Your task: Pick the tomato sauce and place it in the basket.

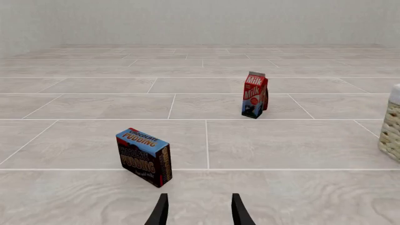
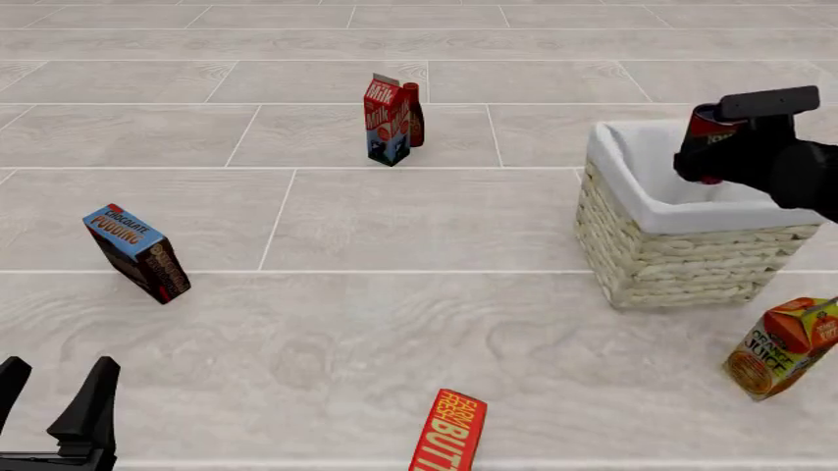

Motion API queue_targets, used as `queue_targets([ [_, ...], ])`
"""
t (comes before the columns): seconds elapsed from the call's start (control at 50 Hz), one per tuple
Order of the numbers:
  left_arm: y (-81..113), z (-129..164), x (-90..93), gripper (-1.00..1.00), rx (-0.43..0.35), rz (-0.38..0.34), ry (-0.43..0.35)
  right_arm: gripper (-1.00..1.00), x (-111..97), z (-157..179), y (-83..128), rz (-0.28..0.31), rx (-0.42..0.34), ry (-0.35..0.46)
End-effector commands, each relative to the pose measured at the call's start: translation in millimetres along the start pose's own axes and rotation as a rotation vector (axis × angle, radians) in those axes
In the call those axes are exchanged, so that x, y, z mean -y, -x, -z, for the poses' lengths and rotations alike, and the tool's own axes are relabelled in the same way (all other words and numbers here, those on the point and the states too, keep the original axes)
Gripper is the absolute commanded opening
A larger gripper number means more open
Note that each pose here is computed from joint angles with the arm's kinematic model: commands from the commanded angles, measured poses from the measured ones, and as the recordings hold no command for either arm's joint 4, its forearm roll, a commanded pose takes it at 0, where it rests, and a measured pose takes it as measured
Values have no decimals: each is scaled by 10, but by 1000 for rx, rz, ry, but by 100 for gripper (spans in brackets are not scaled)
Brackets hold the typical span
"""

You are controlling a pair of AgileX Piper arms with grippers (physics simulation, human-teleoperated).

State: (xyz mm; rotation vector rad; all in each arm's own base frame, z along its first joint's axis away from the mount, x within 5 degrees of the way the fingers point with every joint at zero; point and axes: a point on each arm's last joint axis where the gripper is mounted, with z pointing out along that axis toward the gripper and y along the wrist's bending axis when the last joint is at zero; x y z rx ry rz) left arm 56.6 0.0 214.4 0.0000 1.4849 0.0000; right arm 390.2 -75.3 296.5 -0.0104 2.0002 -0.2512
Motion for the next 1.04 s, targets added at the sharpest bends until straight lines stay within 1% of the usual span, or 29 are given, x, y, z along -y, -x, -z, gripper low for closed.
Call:
queue_targets([
  [0.02,0,0,0,100,0,0,0,-100,20,-33,-40,-15,-8,-6],
  [0.28,0,0,0,100,0,0,0,-100,14,-38,-67,-8,-16,-4],
  [0.3,0,0,0,100,0,0,0,100,19,-30,-54,-8,-13,-5],
  [0.68,0,0,0,100,0,0,0,100,0,79,25,6,9,-1],
  [0.78,0,0,0,100,0,0,0,100,-25,237,117,10,36,4],
  [0.86,0,0,0,100,0,0,0,100,-45,312,149,12,48,8],
  [0.96,0,0,0,100,0,0,0,100,-79,495,238,15,77,16],
  [1.04,0,0,0,100,0,0,0,100,-104,593,254,21,89,22],
])
